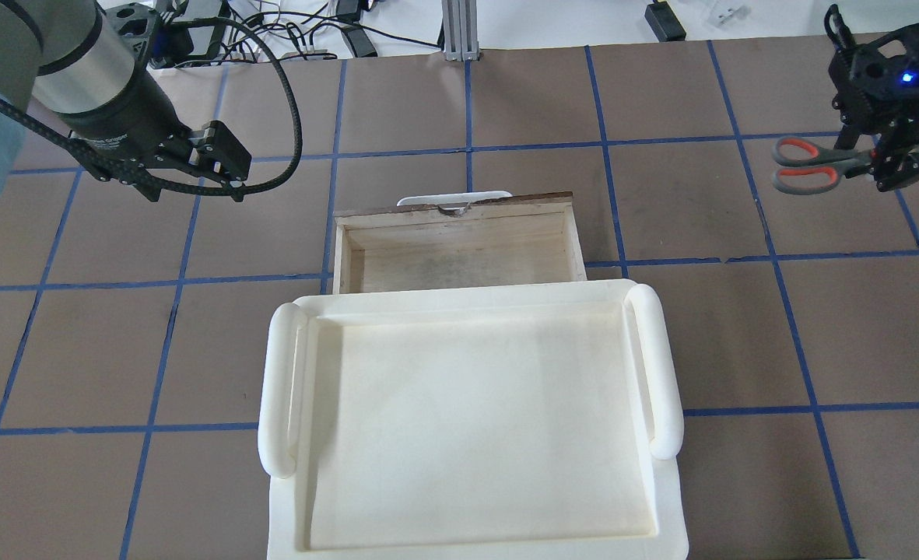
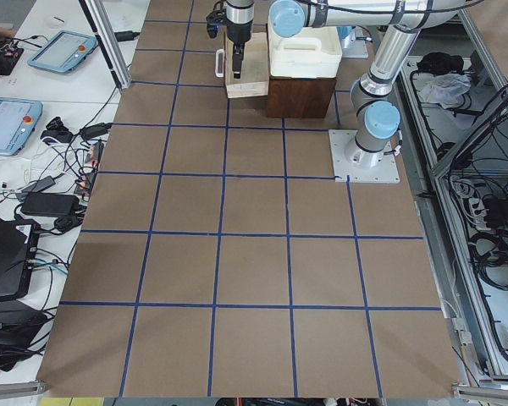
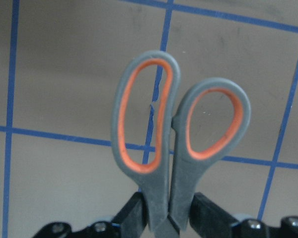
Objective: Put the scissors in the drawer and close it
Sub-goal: 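Lift the scissors with the right gripper and carry toward the drawer, then lower the held scissors into the open drawer with the right gripper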
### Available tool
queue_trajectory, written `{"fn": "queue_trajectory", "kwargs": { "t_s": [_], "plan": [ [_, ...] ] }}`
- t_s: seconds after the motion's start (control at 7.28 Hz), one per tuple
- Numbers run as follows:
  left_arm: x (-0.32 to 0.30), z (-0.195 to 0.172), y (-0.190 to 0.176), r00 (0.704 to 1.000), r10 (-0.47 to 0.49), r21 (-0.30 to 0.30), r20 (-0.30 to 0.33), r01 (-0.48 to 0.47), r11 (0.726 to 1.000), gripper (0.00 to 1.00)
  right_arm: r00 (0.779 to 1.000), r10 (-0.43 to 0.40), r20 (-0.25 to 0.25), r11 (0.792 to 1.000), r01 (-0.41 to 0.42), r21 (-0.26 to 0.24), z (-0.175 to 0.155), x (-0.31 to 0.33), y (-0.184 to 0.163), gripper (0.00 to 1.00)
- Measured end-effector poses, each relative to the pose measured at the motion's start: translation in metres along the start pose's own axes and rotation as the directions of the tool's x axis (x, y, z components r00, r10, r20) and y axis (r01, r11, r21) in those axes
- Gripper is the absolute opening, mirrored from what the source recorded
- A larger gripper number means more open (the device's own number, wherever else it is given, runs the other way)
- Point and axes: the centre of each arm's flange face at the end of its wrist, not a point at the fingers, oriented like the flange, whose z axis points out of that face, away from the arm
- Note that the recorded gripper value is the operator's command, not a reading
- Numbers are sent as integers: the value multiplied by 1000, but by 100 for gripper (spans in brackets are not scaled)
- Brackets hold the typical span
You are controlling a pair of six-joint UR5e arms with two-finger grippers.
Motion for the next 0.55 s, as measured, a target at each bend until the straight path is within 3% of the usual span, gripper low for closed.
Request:
{"fn": "queue_trajectory", "kwargs": {
  "t_s": [0.55],
  "plan": [
    [0, 1, 0, 1000, 2, -2, -2, -2, 1000, 100, 999, 51, -17, 998, -50, 33, -11, 20, -192, 11]
  ]
}}
